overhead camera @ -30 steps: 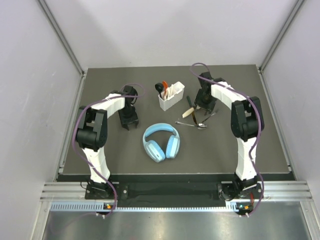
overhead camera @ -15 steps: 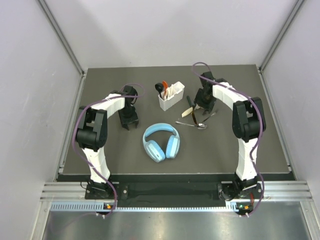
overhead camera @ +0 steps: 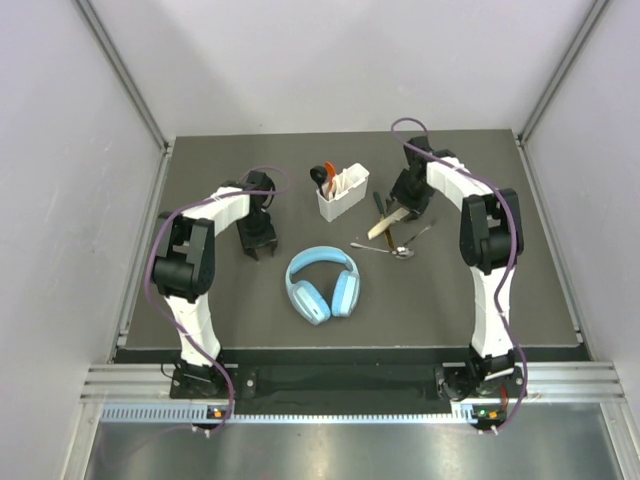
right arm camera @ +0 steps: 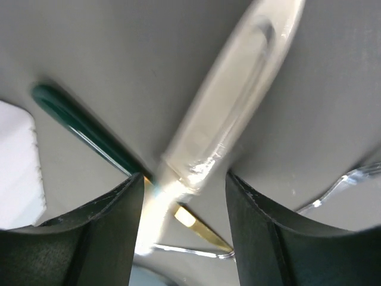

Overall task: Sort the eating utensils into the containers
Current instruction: Pick up the knife at the center of the board.

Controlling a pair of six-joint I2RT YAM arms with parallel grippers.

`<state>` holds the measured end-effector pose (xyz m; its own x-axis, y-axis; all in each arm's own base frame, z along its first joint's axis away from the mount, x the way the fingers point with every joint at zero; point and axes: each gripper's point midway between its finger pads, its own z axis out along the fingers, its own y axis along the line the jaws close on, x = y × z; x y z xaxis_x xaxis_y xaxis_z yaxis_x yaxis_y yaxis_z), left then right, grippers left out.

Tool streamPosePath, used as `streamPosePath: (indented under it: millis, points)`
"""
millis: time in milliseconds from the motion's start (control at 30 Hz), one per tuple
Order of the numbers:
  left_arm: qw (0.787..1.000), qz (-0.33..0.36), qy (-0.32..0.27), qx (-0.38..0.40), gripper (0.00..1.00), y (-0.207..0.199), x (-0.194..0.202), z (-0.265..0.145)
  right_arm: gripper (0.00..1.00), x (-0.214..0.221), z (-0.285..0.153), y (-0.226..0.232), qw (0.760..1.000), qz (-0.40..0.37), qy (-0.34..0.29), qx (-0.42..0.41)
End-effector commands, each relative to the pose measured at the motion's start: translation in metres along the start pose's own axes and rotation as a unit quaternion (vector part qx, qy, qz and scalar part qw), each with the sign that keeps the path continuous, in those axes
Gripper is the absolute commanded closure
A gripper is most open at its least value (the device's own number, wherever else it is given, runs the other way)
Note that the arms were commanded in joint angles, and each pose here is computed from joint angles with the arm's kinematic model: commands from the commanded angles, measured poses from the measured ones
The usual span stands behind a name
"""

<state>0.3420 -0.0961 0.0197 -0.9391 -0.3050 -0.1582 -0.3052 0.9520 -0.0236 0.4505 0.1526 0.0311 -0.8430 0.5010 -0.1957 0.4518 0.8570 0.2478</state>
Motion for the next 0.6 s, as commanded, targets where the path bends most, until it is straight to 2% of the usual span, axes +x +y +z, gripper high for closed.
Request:
streamPosePath:
  millis: [0,133,167,233,267,300,433,567]
  points:
    - [1.0,-0.004,-0.004,-0.005,0.51,-0.001,-0.004,0.007,0.43,-0.008,0.004,0.002,1.0,0.02,0.006,0.004]
    - [1.0,-0.005,-0.003,-0.006,0.51,-0.001,-0.003,0.008,0.56,-0.008,0.007,0.0,0.999,0.029,0.013,0.0]
    - [1.0,-0.004,-0.003,-0.005,0.51,-0.001,-0.003,0.008,0.69,-0.008,0.009,0.0,0.999,0.032,0.014,-0.002]
    - [1.0,-0.004,-0.004,-0.003,0.51,-0.002,-0.004,0.008,0.79,-0.009,0.008,0.001,0.999,0.032,0.015,-0.004]
    - [1.0,-0.004,-0.003,-0.005,0.51,-0.002,-0.004,0.009,0.94,-0.008,0.009,0.001,0.999,0.032,0.017,-0.003]
    - [1.0,-0.004,-0.005,-0.004,0.51,-0.003,-0.006,0.009,1.0,-0.008,0.009,-0.001,0.999,0.033,0.018,0.0]
    - [1.0,-0.005,-0.004,0.0,0.51,-0.005,-0.008,0.009,1.0,-0.007,0.007,-0.001,0.999,0.03,0.017,0.0]
    - [1.0,-0.001,-0.004,-0.001,0.51,-0.006,-0.009,0.01,1.0,-0.021,-0.009,0.006,0.999,0.022,-0.017,-0.018]
